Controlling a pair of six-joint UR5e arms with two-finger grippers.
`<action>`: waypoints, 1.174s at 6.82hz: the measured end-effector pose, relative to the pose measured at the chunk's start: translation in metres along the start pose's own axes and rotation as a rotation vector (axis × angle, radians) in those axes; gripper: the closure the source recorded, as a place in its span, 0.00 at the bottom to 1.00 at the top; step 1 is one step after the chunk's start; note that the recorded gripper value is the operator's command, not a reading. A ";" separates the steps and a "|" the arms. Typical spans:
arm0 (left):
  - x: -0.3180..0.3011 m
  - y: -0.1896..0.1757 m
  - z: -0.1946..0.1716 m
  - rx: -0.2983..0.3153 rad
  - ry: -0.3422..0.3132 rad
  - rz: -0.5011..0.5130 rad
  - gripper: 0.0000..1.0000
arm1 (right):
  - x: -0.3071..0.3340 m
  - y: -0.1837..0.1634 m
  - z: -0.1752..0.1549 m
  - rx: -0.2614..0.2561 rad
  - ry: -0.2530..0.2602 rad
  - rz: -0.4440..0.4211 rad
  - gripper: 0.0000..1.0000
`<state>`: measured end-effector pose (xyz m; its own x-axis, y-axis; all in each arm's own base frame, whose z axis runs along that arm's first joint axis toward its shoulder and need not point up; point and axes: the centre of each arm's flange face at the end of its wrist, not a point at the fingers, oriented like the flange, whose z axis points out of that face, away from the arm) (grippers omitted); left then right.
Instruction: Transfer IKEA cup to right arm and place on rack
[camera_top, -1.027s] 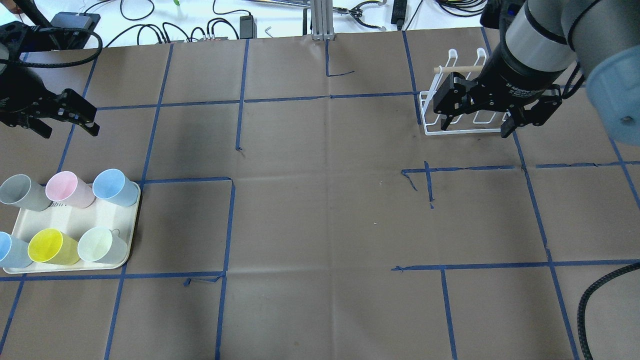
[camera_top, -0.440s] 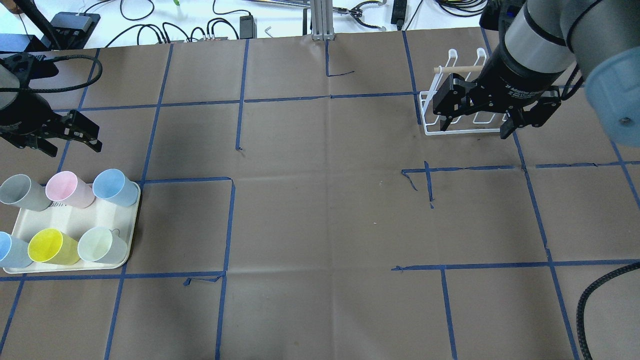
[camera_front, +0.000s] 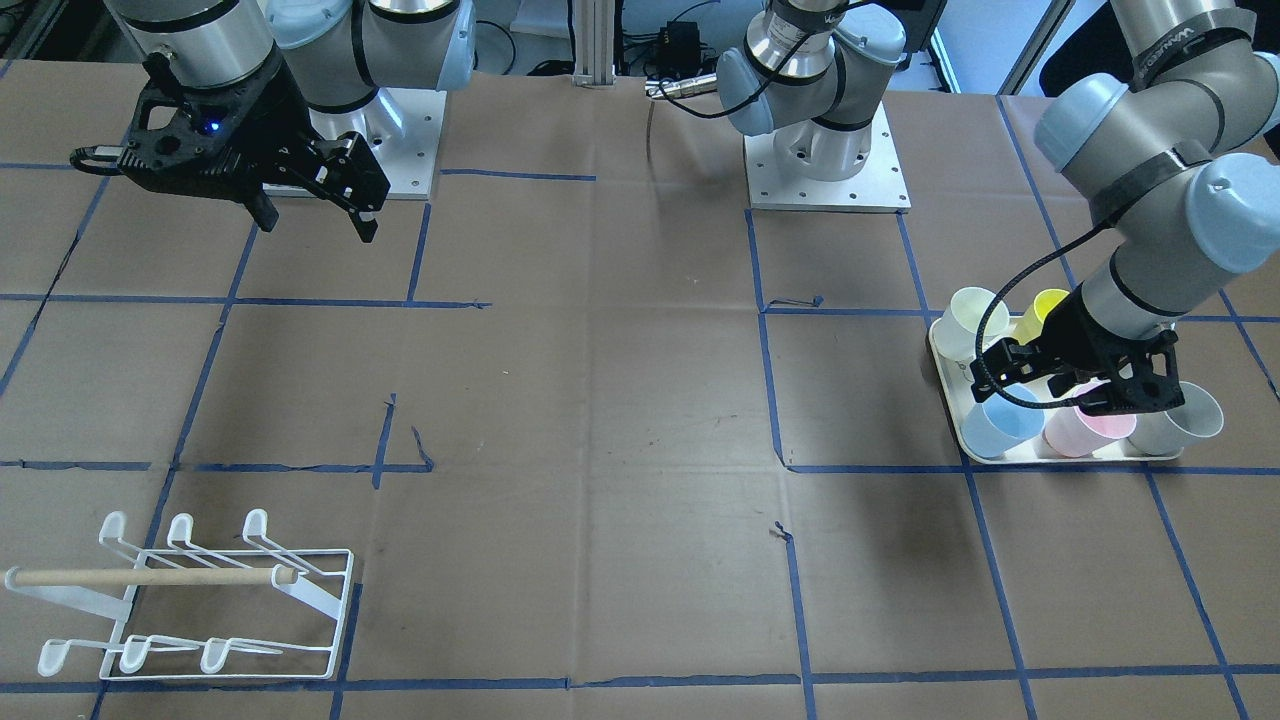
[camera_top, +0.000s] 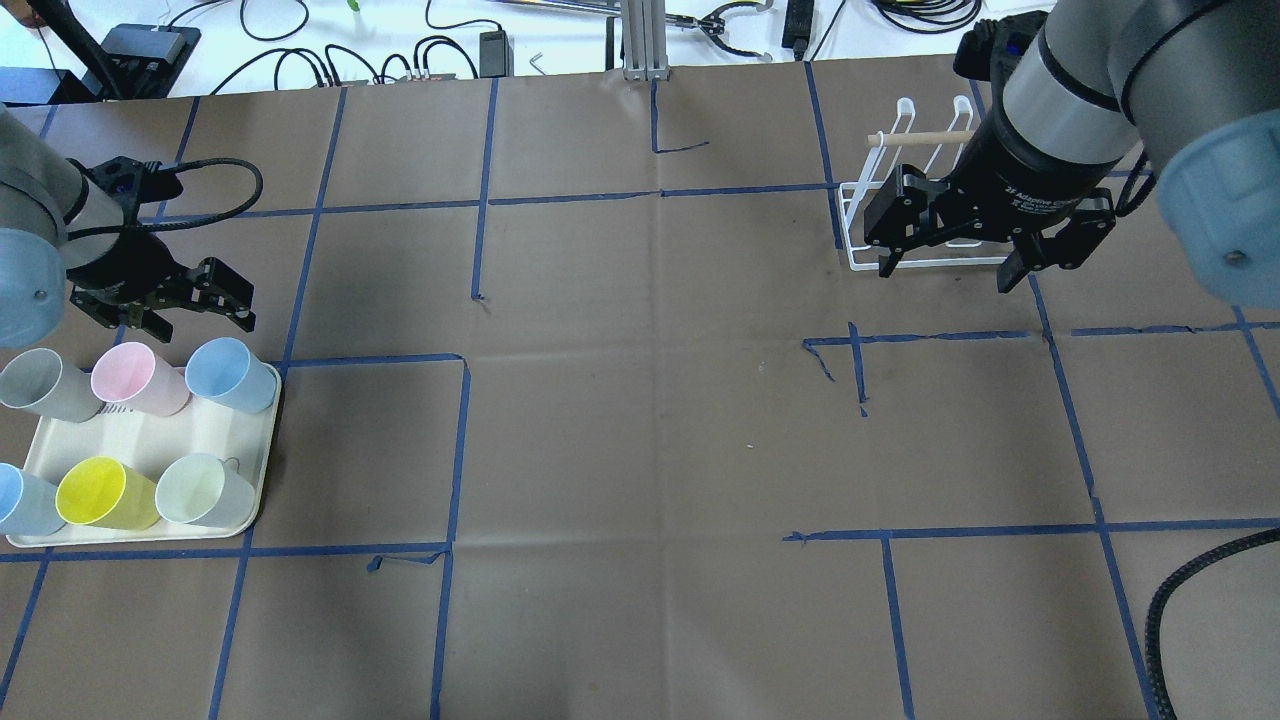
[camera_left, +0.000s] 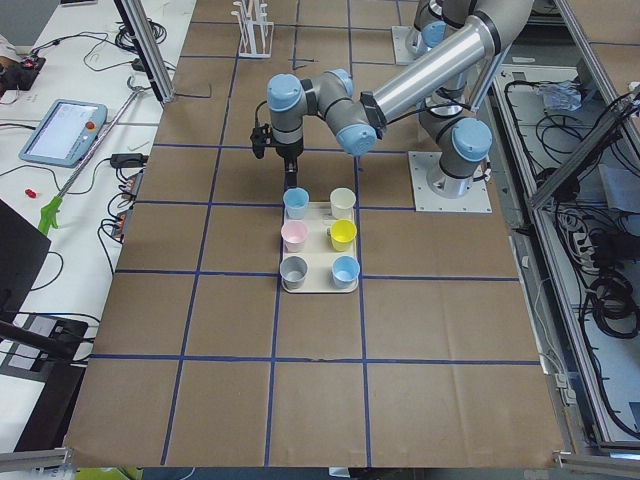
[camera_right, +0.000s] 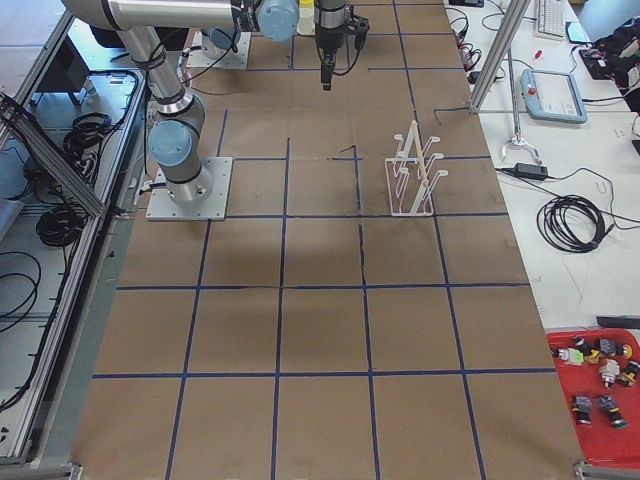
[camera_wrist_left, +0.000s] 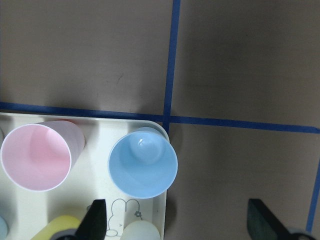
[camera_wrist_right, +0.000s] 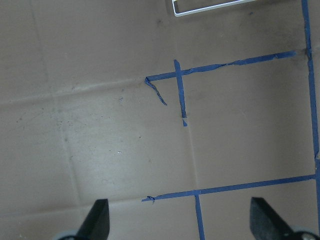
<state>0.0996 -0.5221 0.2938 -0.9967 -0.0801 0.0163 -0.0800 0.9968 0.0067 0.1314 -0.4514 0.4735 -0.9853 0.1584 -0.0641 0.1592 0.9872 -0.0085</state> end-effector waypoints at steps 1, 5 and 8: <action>0.001 0.002 0.018 0.008 -0.005 0.009 0.00 | 0.001 0.000 0.003 -0.006 0.002 0.001 0.00; 0.000 0.010 0.052 -0.025 -0.028 0.088 0.09 | 0.004 -0.003 0.010 -0.009 0.021 -0.002 0.00; -0.002 0.006 0.058 -0.021 -0.035 0.093 0.97 | 0.005 -0.004 0.010 -0.006 0.021 -0.002 0.00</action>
<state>0.1005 -0.5158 0.2361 -0.9998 0.0138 -0.0174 0.0133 0.9995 0.0275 0.1266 -0.4550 0.4632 -0.9866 0.1571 -0.0432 0.1574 0.9875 -0.0027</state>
